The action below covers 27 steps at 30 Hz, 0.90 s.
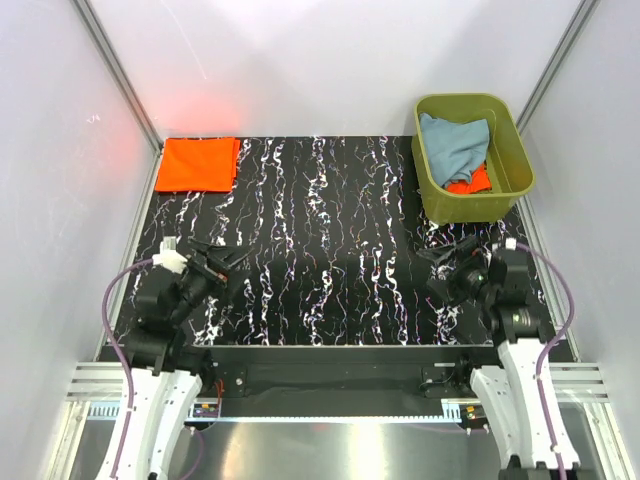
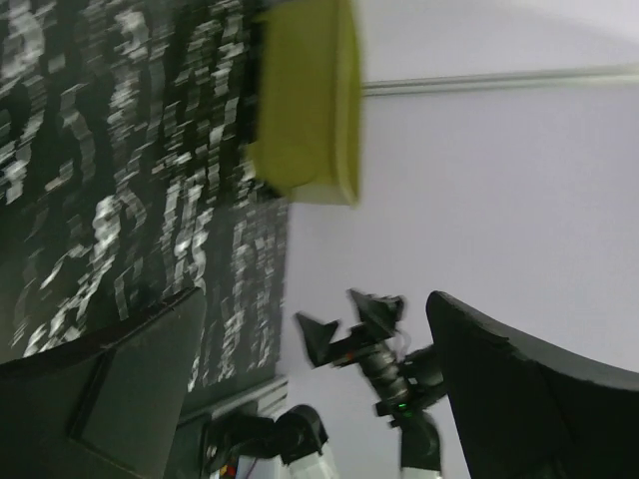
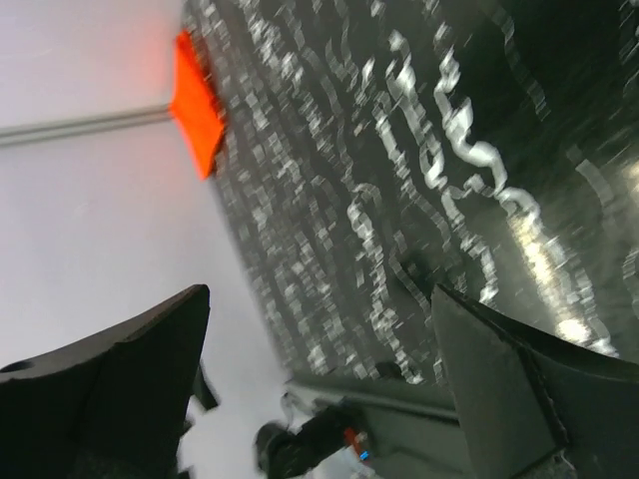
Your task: Fold and stack the t-shirts
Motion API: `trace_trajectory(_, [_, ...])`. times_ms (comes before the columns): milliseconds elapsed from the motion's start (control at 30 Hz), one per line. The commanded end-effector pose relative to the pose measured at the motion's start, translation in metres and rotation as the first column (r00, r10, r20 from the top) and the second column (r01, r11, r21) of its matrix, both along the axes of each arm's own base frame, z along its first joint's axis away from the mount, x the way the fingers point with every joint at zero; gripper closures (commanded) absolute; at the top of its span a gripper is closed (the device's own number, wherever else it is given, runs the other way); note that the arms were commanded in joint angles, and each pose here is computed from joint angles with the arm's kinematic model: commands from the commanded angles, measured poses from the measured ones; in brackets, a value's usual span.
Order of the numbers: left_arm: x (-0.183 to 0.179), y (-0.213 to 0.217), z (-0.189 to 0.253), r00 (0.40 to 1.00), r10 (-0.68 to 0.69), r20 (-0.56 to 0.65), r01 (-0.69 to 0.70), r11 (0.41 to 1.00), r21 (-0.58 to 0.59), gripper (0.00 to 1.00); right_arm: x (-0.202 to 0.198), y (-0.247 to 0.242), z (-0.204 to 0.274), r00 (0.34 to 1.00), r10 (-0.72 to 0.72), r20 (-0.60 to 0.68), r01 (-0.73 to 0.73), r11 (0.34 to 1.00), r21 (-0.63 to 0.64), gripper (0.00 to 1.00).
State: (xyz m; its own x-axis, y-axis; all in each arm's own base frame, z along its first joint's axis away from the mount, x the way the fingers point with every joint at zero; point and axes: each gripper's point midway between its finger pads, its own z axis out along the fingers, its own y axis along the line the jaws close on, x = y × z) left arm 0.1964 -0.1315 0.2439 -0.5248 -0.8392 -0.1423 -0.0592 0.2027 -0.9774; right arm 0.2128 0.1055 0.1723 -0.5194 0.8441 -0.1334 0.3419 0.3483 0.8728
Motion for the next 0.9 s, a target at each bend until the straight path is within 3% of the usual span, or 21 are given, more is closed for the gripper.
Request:
trace_trajectory(0, [-0.014,-0.005,-0.008,0.99,-0.075,-0.115,0.086,0.992,0.095,0.01,0.018,-0.03,-0.001,0.999,-0.046,-0.029,0.037,0.968,-0.249,0.0])
trace_trajectory(67, [-0.017,-0.016,-0.002,0.977,-0.182,-0.11,0.194,0.974,0.113,0.01,0.032,-0.04,0.025,0.997,-0.072,0.018,0.074,0.951,-0.299,0.0])
trace_trajectory(100, [-0.027,-0.026,0.001,0.951,-0.299,-0.081,0.308,0.941,0.139,0.01,0.036,-0.042,0.03,0.999,-0.038,0.029,0.046,0.935,-0.352,0.0])
trace_trajectory(200, [-0.029,-0.037,0.0,0.886,-0.45,-0.114,0.462,0.879,0.121,0.01,0.059,-0.061,0.077,0.987,-0.066,0.149,0.128,0.882,-0.453,0.0])
trace_trajectory(233, [-0.03,-0.038,0.002,0.877,-0.468,-0.109,0.479,0.87,0.115,0.01,0.064,-0.066,0.07,0.989,-0.082,0.124,0.132,0.869,-0.476,0.01])
trace_trajectory(267, [-0.03,-0.038,0.004,0.876,-0.472,-0.1,0.481,0.869,0.118,0.01,0.073,-0.07,0.094,0.982,-0.085,0.167,0.157,0.857,-0.491,0.02])
trace_trajectory(333, [-0.028,-0.036,0.018,0.888,-0.457,-0.047,0.459,0.874,0.159,0.01,0.096,-0.086,0.088,0.986,-0.134,0.102,0.169,0.809,-0.563,0.06])
trace_trajectory(367, [-0.028,-0.036,0.023,0.89,-0.455,-0.029,0.453,0.875,0.173,0.01,0.108,-0.094,0.11,0.978,-0.161,0.135,0.21,0.789,-0.577,0.07])
trace_trajectory(400, [-0.028,-0.035,0.028,0.888,-0.46,-0.004,0.451,0.87,0.197,0.01,0.125,-0.101,0.097,0.98,-0.183,0.079,0.192,0.764,-0.616,0.09])
trace_trajectory(467, [-0.03,-0.036,0.038,0.878,-0.477,0.025,0.462,0.861,0.215,0.01,0.152,-0.124,0.127,0.953,-0.27,0.138,0.291,0.691,-0.661,0.09])
trace_trajectory(533, [-0.035,-0.04,0.046,0.857,-0.511,0.065,0.483,0.841,0.243,0.01,0.19,-0.143,0.117,0.945,-0.306,0.115,0.287,0.609,-0.74,0.09])
trace_trajectory(567, [-0.036,-0.04,0.048,0.851,-0.519,0.079,0.486,0.835,0.257,0.01,0.209,-0.15,0.143,0.934,-0.311,0.176,0.333,0.574,-0.748,0.09])
trace_trajectory(633, [-0.042,-0.043,0.053,0.828,-0.548,0.12,0.497,0.816,0.294,0.01,0.25,-0.167,0.117,0.941,-0.319,0.116,0.273,0.508,-0.817,0.11])
trace_trajectory(667, [-0.044,-0.044,0.055,0.819,-0.559,0.13,0.504,0.809,0.303,0.01,0.269,-0.174,0.14,0.929,-0.328,0.168,0.32,0.491,-0.81,0.11])
trace_trajectory(733, [-0.049,-0.047,0.055,0.79,-0.594,0.15,0.531,0.786,0.318,0.08,0.299,-0.185,0.109,0.924,-0.364,0.115,0.287,0.465,-0.838,0.15])
trace_trajectory(767, [-0.05,-0.048,0.055,0.781,-0.605,0.152,0.541,0.778,0.319,0.13,0.312,-0.19,0.118,0.918,-0.37,0.14,0.316,0.474,-0.822,0.17])
trace_trajectory(800, [-0.052,-0.05,0.054,0.767,-0.622,0.156,0.555,0.766,0.324,0.14,0.328,-0.191,0.089,0.923,-0.372,0.094,0.284,0.497,-0.82,0.18])
trace_trajectory(867, [-0.053,-0.052,0.055,0.755,-0.636,0.16,0.566,0.755,0.332,0.15,0.35,-0.192,0.084,0.929,-0.356,0.1,0.288,0.527,-0.8,0.2])
